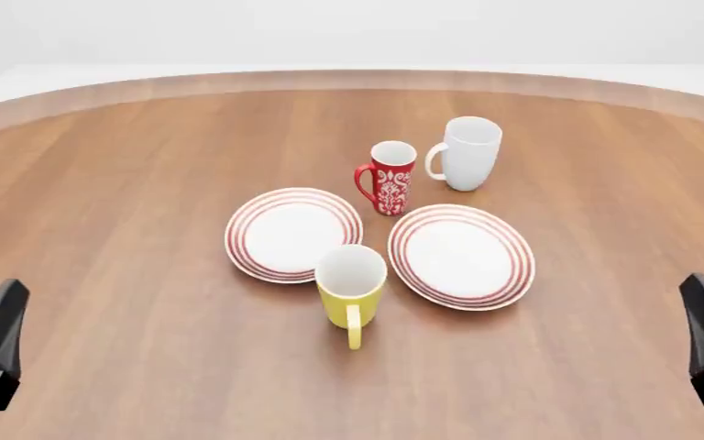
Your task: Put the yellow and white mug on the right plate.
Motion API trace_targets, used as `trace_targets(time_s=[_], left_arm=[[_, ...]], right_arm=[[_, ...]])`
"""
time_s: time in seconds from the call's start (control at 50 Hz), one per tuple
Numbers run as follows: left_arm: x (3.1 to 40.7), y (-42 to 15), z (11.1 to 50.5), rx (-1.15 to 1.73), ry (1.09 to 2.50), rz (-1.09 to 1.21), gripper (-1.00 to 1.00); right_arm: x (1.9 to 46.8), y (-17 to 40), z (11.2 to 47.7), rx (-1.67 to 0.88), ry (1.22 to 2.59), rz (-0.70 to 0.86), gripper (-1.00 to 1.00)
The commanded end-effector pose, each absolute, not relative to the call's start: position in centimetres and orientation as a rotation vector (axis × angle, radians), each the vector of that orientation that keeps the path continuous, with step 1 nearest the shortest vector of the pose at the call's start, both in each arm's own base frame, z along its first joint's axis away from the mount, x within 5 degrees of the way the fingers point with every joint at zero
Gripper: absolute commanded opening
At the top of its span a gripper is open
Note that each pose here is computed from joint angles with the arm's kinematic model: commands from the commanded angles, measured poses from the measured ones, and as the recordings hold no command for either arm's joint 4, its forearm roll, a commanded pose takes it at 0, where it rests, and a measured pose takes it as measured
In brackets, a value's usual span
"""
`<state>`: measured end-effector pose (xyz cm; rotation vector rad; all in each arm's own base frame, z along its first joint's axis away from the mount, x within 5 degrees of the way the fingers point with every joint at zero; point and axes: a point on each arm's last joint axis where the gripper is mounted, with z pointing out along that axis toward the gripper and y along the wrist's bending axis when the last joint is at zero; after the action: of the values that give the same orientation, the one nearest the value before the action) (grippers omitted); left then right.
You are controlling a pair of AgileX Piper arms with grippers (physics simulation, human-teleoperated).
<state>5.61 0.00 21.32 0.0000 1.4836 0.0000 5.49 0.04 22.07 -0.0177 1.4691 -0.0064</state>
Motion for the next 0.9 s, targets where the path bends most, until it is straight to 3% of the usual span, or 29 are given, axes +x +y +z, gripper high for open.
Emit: trace_targets(time_s=[0.02, 0.18, 0.42, 0.58, 0.84, 0.9], left_arm=[[5.6, 0.0, 21.3, 0.000, 1.484, 0.000, 1.00], [5.6, 0.0, 21.3, 0.000, 1.484, 0.000, 1.00], [5.6, 0.0, 21.3, 0.000, 1.484, 0.000, 1.00], [5.6, 0.0, 21.3, 0.000, 1.484, 0.000, 1.00], [5.6, 0.0, 21.3, 0.000, 1.484, 0.000, 1.00], [5.6, 0.0, 21.3, 0.000, 1.484, 0.000, 1.00]], right_arm=[[5.0, 0.2, 24.3, -0.071, 1.421, -0.018, 1.00], [5.1, -0.2, 24.1, -0.005, 1.358, -0.068, 1.00], [4.9, 0.2, 24.6, -0.053, 1.450, 0.007, 1.00], [5.1, 0.6, 29.0, -0.078, 1.508, 0.097, 1.00], [6.0, 1.5, 33.1, -0.094, 1.555, 0.286, 1.00], [8.1, 2.2, 33.1, -0.111, 1.644, 0.301, 1.00]])
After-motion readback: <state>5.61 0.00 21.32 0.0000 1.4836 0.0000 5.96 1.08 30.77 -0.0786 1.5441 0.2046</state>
